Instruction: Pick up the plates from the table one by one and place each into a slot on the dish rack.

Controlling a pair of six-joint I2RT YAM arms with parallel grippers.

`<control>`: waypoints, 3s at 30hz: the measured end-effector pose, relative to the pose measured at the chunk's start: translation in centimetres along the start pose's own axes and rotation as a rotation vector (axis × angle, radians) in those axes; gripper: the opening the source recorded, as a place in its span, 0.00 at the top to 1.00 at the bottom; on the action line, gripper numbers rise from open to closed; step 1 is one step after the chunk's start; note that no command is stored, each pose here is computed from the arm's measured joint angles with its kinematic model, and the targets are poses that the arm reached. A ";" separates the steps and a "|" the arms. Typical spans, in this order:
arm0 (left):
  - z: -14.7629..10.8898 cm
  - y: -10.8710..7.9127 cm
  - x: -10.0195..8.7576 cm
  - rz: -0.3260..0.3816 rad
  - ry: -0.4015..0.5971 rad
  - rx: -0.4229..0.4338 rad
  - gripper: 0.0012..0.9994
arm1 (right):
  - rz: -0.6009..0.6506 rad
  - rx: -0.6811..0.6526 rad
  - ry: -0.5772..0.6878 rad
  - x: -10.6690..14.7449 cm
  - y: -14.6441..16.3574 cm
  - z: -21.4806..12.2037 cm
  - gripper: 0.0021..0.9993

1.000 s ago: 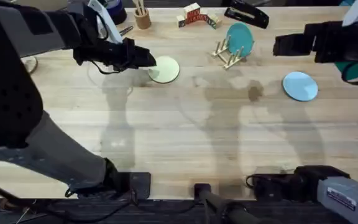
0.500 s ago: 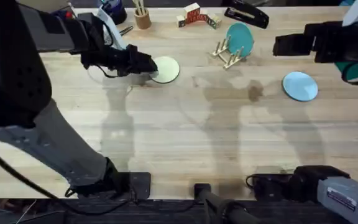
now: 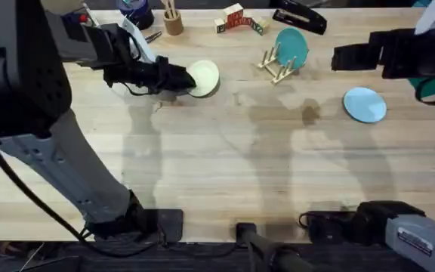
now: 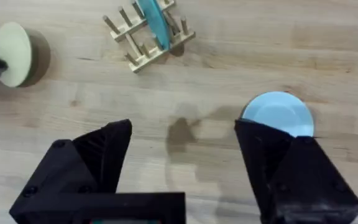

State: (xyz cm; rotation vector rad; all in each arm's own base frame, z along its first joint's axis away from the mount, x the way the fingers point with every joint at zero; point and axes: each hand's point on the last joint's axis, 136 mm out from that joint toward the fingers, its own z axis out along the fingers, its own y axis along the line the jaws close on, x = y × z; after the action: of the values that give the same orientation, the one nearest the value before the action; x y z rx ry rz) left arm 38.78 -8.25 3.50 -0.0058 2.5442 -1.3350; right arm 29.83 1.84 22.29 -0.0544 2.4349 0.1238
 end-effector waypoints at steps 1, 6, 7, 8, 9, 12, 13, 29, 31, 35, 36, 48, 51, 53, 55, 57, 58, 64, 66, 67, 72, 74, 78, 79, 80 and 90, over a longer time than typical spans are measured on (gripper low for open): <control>0.0 0.0 0.0 -0.001 -0.001 0.001 0.96 | 0.000 0.000 0.001 0.0 0.0 0.0 0.00; 0.0 0.0 0.0 -0.001 0.000 0.003 0.96 | 0.000 0.000 0.001 0.0 0.0 0.0 0.00; 0.0 0.0 0.0 -0.001 0.000 0.003 0.96 | 0.000 -0.003 0.001 0.0 0.0 0.0 0.00; 0.0 0.0 0.0 -0.001 -0.001 0.003 0.96 | 0.002 -0.009 -0.003 -0.1 0.2 0.0 0.00; 0.0 0.0 0.0 -0.001 0.000 0.003 0.96 | 0.007 -0.021 -0.010 -0.3 0.4 0.0 0.00; 0.0 0.0 0.0 -0.001 0.000 0.003 0.96 | 0.035 -0.084 -0.069 -1.7 1.4 -0.1 0.00; 0.0 0.0 0.0 -0.001 0.000 0.003 0.96 | 0.046 -0.108 -0.088 -2.2 1.8 -0.2 0.00; 0.0 0.0 0.0 -0.001 0.000 0.002 0.96 | 0.061 -0.428 -0.122 -6.0 12.0 4.7 0.01; 0.0 0.0 0.0 -0.001 -0.001 0.003 0.96 | 0.047 -0.455 -0.115 -6.0 13.5 5.9 0.01; 0.0 0.0 0.0 -0.001 0.000 0.002 0.96 | 0.048 -0.505 -0.087 -5.6 16.4 8.3 0.01; 0.0 0.0 0.0 -0.001 0.000 0.003 0.96 | 0.048 -0.512 -0.078 -5.4 16.9 8.9 0.01; 0.0 0.0 0.0 -0.002 0.000 0.003 0.96 | 0.111 -0.573 0.000 -3.2 21.6 15.4 0.01; 0.0 0.0 0.0 -0.002 0.000 0.002 0.96 | 0.139 -0.579 0.017 -2.7 22.2 16.7 0.01; 0.0 0.0 0.0 -0.001 0.000 0.003 0.96 | 0.159 -0.582 0.028 -2.4 22.6 17.4 0.01; 0.0 0.0 0.0 -0.001 0.000 0.002 0.96 | 0.178 -0.588 0.034 -2.2 22.9 17.9 0.01; 0.0 0.0 0.0 -0.001 0.000 0.002 0.96 | 0.194 -0.594 0.034 -2.1 23.2 18.4 0.01; 0.0 0.0 0.0 -0.002 0.000 0.002 0.96 | 0.202 -0.597 0.035 -2.1 23.4 18.5 0.01; 0.0 0.0 0.0 -0.002 0.000 0.003 0.96 | 0.242 -0.607 0.060 -1.1 24.4 20.0 0.01; 0.0 0.0 0.0 -0.001 0.000 0.004 0.96 | 0.249 -0.604 0.079 -0.5 24.6 20.5 0.01; 0.0 0.0 0.0 -0.001 0.000 0.004 0.96 | 0.251 -0.604 0.086 -0.2 24.7 20.7 0.01; 0.0 0.0 0.0 -0.001 0.000 0.004 0.96 | 0.260 -0.606 0.104 0.3 25.3 21.2 0.01; 0.0 0.0 0.0 -0.001 0.000 0.004 0.96 | 0.263 -0.614 0.096 0.0 25.7 21.5 0.01; 0.0 0.0 0.0 -0.001 0.000 0.004 0.96 | 0.267 -0.624 0.105 0.0 26.8 22.1 0.12; 0.0 0.0 0.0 -0.001 0.000 0.004 0.96 | 0.266 -0.626 0.110 0.1 27.1 22.3 0.15; 0.0 0.0 0.0 -0.001 0.000 0.004 0.96 | 0.268 -0.628 0.115 0.2 27.4 22.4 0.17; -0.1 -0.1 0.0 -0.004 -0.002 0.010 0.96 | 0.285 -0.612 0.139 0.7 27.7 23.3 0.83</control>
State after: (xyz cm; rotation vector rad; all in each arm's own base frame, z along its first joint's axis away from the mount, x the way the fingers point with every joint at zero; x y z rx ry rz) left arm 38.77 -8.22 3.61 -0.0105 2.5366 -1.3485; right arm 42.26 31.83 6.26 0.0127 2.4381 1.0168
